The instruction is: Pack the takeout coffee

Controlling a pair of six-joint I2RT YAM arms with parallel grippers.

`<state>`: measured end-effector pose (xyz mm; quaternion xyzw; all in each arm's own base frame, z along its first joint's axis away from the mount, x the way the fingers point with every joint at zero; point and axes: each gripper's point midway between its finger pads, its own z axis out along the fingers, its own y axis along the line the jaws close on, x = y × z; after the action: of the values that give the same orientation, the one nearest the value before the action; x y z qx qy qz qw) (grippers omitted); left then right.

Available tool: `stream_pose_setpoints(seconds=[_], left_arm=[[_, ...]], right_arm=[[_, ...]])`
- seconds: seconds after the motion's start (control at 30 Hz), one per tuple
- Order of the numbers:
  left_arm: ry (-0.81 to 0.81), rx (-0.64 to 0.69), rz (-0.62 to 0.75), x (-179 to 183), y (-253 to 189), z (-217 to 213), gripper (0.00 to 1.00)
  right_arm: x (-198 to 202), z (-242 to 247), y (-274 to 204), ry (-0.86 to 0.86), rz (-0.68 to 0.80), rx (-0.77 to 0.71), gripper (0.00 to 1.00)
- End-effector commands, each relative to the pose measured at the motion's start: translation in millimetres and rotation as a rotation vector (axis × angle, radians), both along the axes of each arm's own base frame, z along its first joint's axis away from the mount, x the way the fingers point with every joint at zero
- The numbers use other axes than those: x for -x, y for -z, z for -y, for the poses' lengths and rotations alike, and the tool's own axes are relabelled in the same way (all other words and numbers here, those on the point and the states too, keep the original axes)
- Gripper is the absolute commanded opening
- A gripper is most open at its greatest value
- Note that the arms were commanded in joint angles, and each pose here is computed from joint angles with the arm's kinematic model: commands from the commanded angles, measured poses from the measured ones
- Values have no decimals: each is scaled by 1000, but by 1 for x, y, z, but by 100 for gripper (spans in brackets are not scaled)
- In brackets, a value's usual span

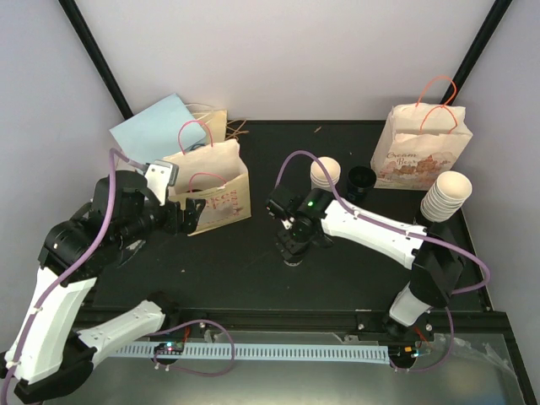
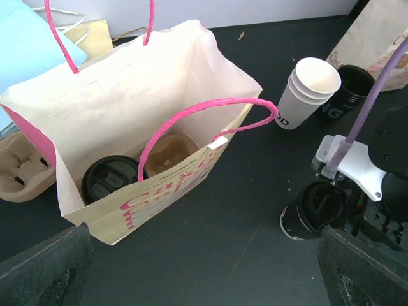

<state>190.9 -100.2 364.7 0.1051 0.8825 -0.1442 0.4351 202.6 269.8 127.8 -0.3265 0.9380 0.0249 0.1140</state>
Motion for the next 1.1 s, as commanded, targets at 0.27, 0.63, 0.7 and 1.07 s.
stream_pose_setpoints(seconds=[0.27,0.63,0.7,1.07], left_arm=[[0,-18,7,5,2,-6,99],[-6,-20,8,8,2,-10,99],[-8,-21,7,9,2,-11,99],[-33,-45,4,9,5,-16,99]], right_arm=[[-3,0,-8,23,11,9,87],[-1,-4,-1,16,-17,19,81],[-1,-3,1,16,-19,26,81],[-5,-2,-21,17,38,-11,74]])
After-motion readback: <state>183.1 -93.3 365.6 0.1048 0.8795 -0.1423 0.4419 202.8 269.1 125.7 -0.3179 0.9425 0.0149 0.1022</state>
